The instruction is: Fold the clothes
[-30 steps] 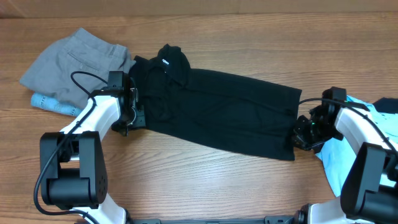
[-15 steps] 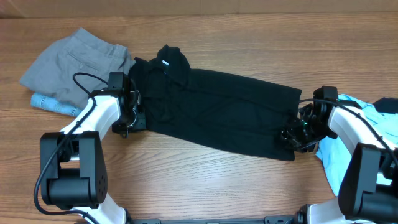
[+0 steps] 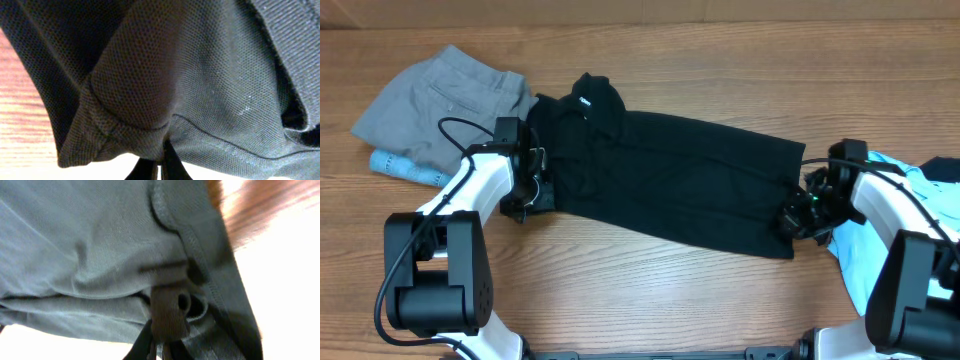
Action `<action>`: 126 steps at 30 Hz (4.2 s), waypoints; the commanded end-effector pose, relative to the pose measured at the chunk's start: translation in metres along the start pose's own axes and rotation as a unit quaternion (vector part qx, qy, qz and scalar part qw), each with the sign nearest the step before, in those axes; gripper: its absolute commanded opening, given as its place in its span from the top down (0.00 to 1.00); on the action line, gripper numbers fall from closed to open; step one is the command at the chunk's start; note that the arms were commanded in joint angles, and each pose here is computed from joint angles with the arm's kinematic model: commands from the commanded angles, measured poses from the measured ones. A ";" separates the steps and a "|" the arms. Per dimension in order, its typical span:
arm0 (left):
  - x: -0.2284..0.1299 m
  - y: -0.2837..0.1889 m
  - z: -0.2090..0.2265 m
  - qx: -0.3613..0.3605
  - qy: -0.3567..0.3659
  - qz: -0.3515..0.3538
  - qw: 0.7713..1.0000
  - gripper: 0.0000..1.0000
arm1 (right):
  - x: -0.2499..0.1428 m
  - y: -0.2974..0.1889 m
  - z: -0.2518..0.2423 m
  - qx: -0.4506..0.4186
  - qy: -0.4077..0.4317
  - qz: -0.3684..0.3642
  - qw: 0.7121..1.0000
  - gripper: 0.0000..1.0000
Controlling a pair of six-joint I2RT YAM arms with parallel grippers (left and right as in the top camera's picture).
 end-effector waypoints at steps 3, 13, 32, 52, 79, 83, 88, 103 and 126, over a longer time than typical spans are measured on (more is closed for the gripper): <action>-0.012 0.004 0.017 0.033 -0.009 0.041 0.999 0.96 | 0.001 -0.049 0.000 -0.009 0.031 -0.035 0.999 0.96; -0.015 0.002 0.034 0.049 -0.036 0.057 0.996 0.96 | -0.009 -0.070 -0.004 -0.039 0.062 -0.012 0.997 0.96; 0.013 -0.027 -0.028 -0.150 0.021 0.024 0.988 0.56 | 0.026 -0.074 0.004 -0.007 0.036 -0.118 0.992 0.96; 0.005 -0.041 -0.015 -0.025 0.009 0.042 0.999 0.59 | 0.024 -0.074 0.003 -0.009 0.037 -0.111 0.993 0.95; -0.001 -0.003 -0.104 -0.103 0.161 -0.008 0.982 0.51 | 0.023 -0.074 0.003 -0.009 0.038 -0.110 0.993 0.95; -0.002 0.001 -0.108 -0.123 0.161 0.002 0.979 0.70 | 0.023 -0.074 0.003 -0.009 0.038 -0.109 0.993 0.95; -0.003 0.001 -0.108 -0.125 0.160 0.006 0.979 0.93 | 0.023 -0.074 0.003 -0.009 0.038 -0.109 0.993 0.95; 0.028 -0.058 -0.131 -0.152 0.167 -0.054 0.973 0.92 | 0.023 -0.074 0.002 -0.015 0.039 -0.109 0.993 0.95; 0.003 -0.026 -0.107 -0.120 0.119 0.012 0.986 0.96 | 0.023 -0.074 0.002 -0.015 0.039 -0.109 0.993 0.95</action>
Point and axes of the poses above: each gripper's point midway between its finger pads, its own y axis out along the fingers, its own z axis along the line the jaws close on, x = y × z, the point moved 9 cm from there along -y, back along the fingers, and after that the axes turned 9 degrees about -y, right-handed, at the moved point
